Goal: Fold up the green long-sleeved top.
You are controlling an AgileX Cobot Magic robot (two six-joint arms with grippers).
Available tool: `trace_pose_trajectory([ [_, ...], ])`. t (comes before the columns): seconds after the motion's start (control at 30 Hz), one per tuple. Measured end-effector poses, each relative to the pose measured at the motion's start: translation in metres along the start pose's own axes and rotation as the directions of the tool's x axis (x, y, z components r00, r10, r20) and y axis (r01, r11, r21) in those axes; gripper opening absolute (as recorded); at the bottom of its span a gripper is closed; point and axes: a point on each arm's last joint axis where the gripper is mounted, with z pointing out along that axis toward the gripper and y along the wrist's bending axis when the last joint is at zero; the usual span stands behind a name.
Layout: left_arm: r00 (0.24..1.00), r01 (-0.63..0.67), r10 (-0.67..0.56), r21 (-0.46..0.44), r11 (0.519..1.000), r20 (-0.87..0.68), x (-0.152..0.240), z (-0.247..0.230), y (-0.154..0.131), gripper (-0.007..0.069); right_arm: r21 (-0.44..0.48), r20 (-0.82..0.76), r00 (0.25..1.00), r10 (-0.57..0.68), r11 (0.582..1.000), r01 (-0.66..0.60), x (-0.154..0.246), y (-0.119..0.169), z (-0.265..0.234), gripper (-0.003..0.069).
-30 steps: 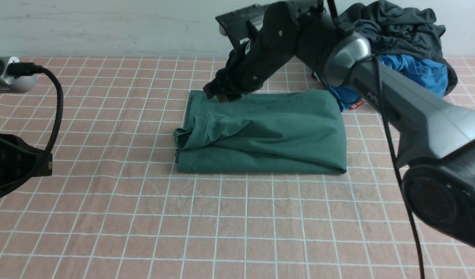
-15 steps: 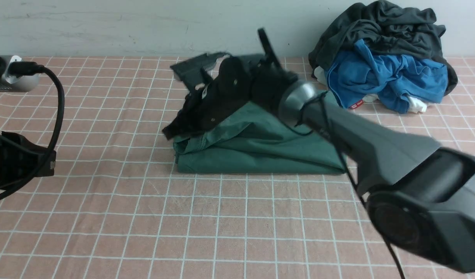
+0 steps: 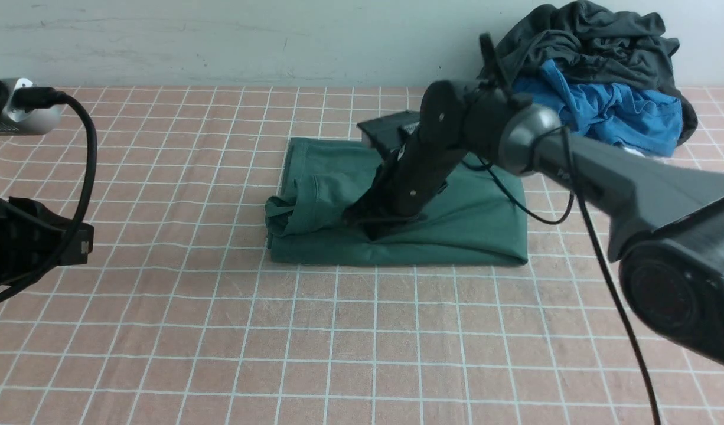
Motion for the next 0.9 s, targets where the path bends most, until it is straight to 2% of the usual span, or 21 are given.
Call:
trace_pose_trajectory([
  [0.1, 1.0, -0.021, 0.021, 0.015, 1.0, 0.022, -0.001, -0.003, -0.003, -0.0003, 0.007, 0.076, 0.995, -0.059, 0.998, 0.059, -0.015, 0.014, -0.015, -0.0013],
  [0.2, 0.987, -0.114, 0.111, 0.017, 0.993, 0.113, -0.002, -0.024, -0.014, -0.0003, 0.027, 0.155, 0.982, -0.108, 0.994, 0.105, -0.035, 0.024, -0.05, -0.0014],
  [0.3, 0.949, -0.229, 0.229, -0.024, 0.973, 0.218, 0.001, -0.051, -0.026, -0.0003, 0.043, 0.212, 0.967, -0.141, 0.99, 0.135, -0.047, 0.032, -0.091, -0.0014],
  [0.37, 0.883, -0.322, 0.339, -0.107, 0.941, 0.325, 0.01, -0.077, -0.037, -0.0003, 0.063, 0.23, 0.958, -0.174, 0.985, 0.164, -0.049, 0.04, -0.133, -0.0014],
  [0.4, 0.879, -0.326, 0.345, -0.112, 0.939, 0.329, 0.012, -0.078, -0.037, -0.0003, 0.066, 0.233, 0.956, -0.179, 0.984, 0.169, -0.048, 0.041, -0.141, -0.0014],
  [0.47, 0.821, -0.356, 0.401, -0.186, 0.916, 0.407, 0.031, -0.093, -0.044, -0.0003, 0.116, 0.239, 0.948, -0.212, 0.975, 0.188, -0.041, 0.046, -0.189, -0.0014],
  [0.53, 0.809, -0.345, 0.407, -0.218, 0.913, 0.425, 0.05, -0.09, -0.042, -0.0003, 0.173, 0.274, 0.934, -0.229, 0.967, 0.186, -0.032, 0.045, -0.232, -0.0014],
  [0.6, 0.81, -0.337, 0.404, -0.227, 0.914, 0.425, 0.06, -0.085, -0.04, -0.0003, 0.206, 0.308, 0.921, -0.238, 0.962, 0.18, -0.026, 0.045, -0.26, -0.0014],
  [0.67, 0.823, -0.321, 0.395, -0.24, 0.916, 0.407, 0.087, -0.07, -0.034, -0.0003, 0.282, 0.377, 0.893, -0.247, 0.949, 0.143, -0.006, 0.038, -0.312, -0.0014],
  [0.73, 0.827, -0.318, 0.393, -0.242, 0.917, 0.401, 0.095, -0.065, -0.032, -0.0003, 0.307, 0.41, 0.877, -0.25, 0.943, 0.126, 0.003, 0.037, -0.33, -0.0014],
  [0.9, 0.835, -0.311, 0.39, -0.253, 0.916, 0.387, 0.118, -0.051, -0.028, -0.0003, 0.404, 0.589, 0.75, -0.302, 0.913, 0.051, 0.065, 0.039, -0.39, -0.0014],
])
